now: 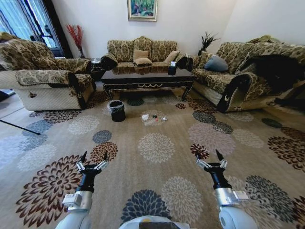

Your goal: Move to the front of the table and pick up the trash from the floor, then place it into the trash bin.

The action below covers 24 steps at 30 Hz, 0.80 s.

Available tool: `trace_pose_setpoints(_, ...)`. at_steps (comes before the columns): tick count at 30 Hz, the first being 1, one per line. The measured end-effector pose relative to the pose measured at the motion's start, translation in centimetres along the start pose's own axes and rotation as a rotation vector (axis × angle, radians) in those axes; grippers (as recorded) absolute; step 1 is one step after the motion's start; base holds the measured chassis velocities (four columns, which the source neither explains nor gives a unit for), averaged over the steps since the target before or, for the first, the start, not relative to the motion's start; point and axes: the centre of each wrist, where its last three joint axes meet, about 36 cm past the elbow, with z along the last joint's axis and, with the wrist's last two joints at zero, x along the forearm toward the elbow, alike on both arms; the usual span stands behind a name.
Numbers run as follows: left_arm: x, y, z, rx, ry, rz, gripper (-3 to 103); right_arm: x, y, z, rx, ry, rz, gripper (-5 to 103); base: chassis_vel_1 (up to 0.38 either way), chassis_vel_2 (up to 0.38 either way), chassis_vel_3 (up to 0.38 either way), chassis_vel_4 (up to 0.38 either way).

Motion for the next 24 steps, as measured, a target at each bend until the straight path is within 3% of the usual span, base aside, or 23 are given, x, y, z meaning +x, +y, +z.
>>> trace_pose_setpoints(8, -0.1, 0.2, -2.0, 0.018, -0.042, -0.002, 100, 0.4, 0.0, -0.4, 0.005, 0.002, -0.015, 100, 0.000, 0.000, 0.000, 0.000)
trace_pose_setpoints(17, 0.2, -0.1, 1.1, 0.023, 0.009, -0.014, 100, 0.6, 0.3, -0.4, 0.016, 0.004, -0.027, 100, 0.000, 0.000, 0.000, 0.000)
trace_pose_setpoints(24, 0.3, -0.1, 1.4, 0.019, 0.015, -0.017, 100, 0.6, 0.3, -0.5, 0.016, 0.001, -0.025, 100, 0.000, 0.000, 0.000, 0.000)
